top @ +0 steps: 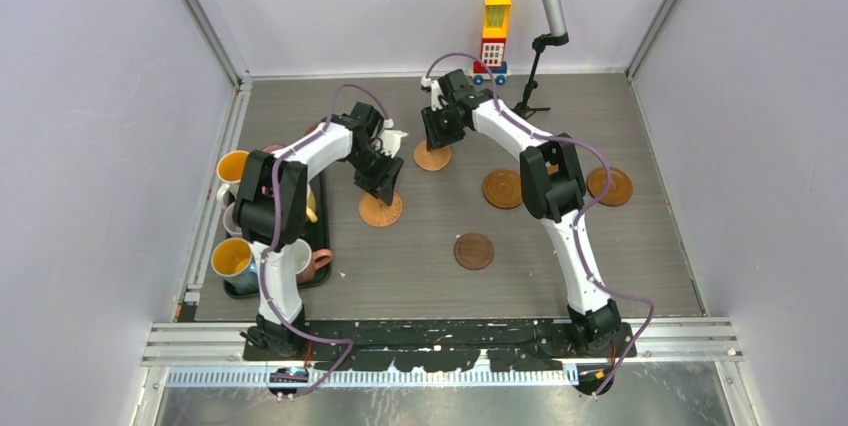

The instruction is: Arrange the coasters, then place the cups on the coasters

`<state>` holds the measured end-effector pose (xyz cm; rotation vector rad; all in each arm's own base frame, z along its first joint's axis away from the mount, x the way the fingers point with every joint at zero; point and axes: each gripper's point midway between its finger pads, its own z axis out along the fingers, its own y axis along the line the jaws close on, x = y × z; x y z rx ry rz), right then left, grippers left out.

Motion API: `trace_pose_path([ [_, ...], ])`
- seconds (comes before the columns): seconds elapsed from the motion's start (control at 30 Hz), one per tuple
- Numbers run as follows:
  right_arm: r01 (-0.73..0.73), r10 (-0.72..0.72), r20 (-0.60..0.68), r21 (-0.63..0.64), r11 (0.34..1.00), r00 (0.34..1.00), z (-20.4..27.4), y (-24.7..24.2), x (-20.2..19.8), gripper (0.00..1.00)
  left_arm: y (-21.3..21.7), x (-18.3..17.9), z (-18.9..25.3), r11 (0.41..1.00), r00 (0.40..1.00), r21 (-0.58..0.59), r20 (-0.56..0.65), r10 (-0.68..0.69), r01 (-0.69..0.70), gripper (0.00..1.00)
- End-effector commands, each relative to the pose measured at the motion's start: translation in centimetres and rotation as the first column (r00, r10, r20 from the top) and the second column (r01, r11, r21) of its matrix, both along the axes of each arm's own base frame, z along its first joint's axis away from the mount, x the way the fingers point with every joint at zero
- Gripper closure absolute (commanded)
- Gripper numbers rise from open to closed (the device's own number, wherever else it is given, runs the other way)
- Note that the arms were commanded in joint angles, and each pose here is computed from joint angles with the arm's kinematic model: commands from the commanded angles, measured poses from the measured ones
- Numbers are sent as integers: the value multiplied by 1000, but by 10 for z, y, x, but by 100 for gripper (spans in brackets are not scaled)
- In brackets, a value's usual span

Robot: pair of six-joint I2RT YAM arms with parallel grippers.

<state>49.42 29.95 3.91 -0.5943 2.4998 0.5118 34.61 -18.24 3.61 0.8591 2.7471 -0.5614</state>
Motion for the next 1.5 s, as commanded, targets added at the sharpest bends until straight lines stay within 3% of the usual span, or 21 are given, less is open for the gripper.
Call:
trace_pose_path([
  [0.0, -41, 40, -8, -63, 997, 999, -6, -1, -10, 58, -3, 8, 48, 995, 998, -97, 60, 13, -7, 52],
  [0.13, -96, 90, -69, -93, 991, 994, -12, -1, -40, 60, 22, 64, 81, 986, 974, -100, 169, 148, -132, 44],
  [0.23, -130, 115, -125, -120, 984, 986, -20, -8, -68, 61, 55, 117, 100, 963, 919, -74, 288, 268, -257, 39],
  [0.4, -171, 142, -197, -135, 976, 970, -23, -21, -110, 62, 101, 174, 95, 921, 845, 48, 418, 333, -386, 35],
  [0.57, -267, 216, -288, -155, 951, 933, -25, -33, -159, 64, 132, 203, 72, 882, 821, 119, 438, 366, -456, 34],
  [0.8, -328, 271, -368, -101, 939, 890, -11, -46, -208, 63, 140, 205, 39, 873, 840, 148, 384, 383, -465, 31],
  [0.93, -345, 316, -340, -26, 938, 886, 14, -40, -219, 59, 139, 198, 21, 872, 856, 165, 340, 389, -461, 31],
  [1.23, -273, 300, -209, 149, 950, 931, 90, -45, -201, 46, 107, 165, -4, 912, 911, 125, 196, 364, -391, 41],
  [1.47, -63, 92, -159, 178, 982, 983, 116, -104, -163, 42, 61, 138, -5, 954, 951, 113, 177, 254, -276, 51],
])
